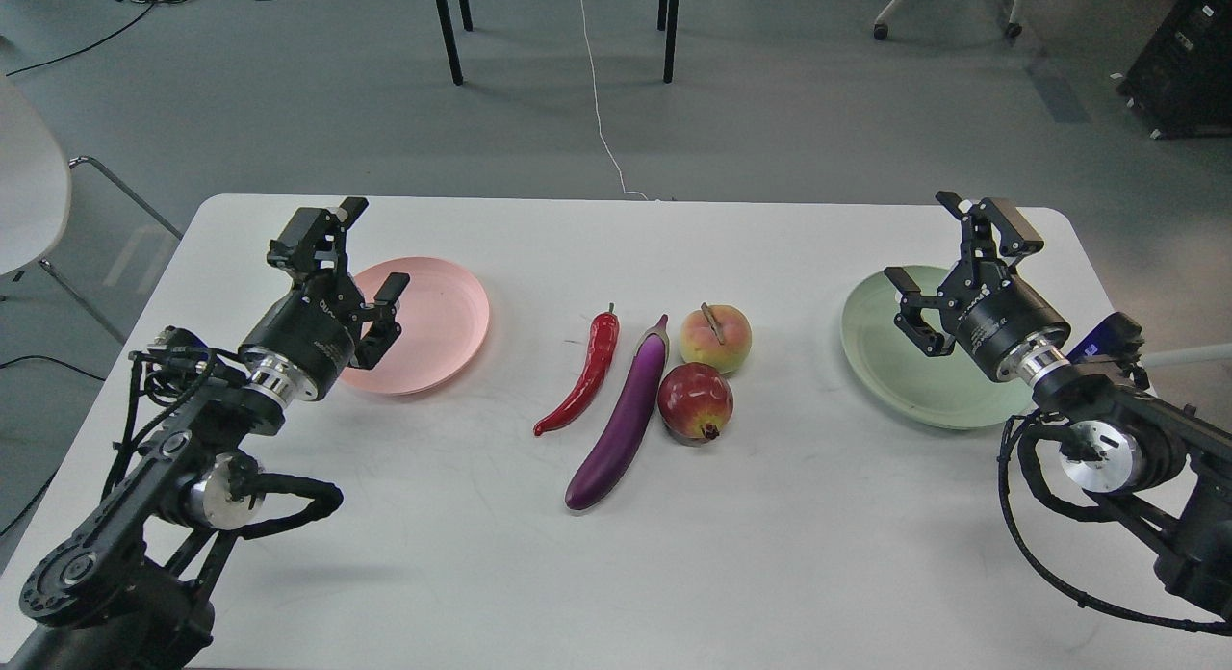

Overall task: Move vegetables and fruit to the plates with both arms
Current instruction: 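Reach the right gripper toward the red apple beside the eggplant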

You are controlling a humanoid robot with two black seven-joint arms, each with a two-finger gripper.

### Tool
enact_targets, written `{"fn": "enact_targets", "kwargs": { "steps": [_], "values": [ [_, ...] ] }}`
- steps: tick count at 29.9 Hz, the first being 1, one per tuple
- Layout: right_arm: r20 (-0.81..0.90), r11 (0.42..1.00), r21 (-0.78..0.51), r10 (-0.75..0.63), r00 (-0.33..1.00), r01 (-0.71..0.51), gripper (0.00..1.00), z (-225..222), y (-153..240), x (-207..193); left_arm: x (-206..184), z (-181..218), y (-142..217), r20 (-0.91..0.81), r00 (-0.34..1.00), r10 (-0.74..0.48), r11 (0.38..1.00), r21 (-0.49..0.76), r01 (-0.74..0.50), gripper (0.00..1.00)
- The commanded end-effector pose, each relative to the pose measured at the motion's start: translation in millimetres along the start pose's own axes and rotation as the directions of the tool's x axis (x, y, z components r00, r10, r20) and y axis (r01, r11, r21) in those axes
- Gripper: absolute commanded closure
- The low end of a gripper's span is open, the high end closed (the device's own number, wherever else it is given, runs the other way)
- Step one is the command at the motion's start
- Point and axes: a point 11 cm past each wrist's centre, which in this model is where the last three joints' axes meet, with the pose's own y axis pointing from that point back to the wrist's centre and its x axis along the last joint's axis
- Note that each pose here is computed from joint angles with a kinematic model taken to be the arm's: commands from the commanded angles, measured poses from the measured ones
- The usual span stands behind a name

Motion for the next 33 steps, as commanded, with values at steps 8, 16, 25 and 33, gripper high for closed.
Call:
{"fn": "enact_targets", "kwargs": {
  "steps": [8,16,25,33],
  "values": [
    [-0.052,0.999,0.038,-0.036,0.998,0.038,0.02,-23,4,0,-8,2,-3,-0.038,0.999,-0.020,0.999,-0.026,0.019,0.00],
    [-0.601,0.946,-0.018,-0.269,0.752,0.324,0.02,-107,10,-40,1,20,-3,-0.019,1.000,-0.021,0.998,-0.068,0.020,0.00],
    [-0.851,0.759,-0.491,-0.522,-0.050,0.428,0.02,-124,-6,-115,2,20,-3,-0.016,1.000,-0.017,0.998,-0.067,0.016,0.00],
    [-0.597,0.513,-0.793,-0.549,-0.586,0.328,0.02,-66,-17,-179,-3,20,-3,-0.030,0.999,-0.015,0.997,-0.079,0.013,0.00]
  ]
}}
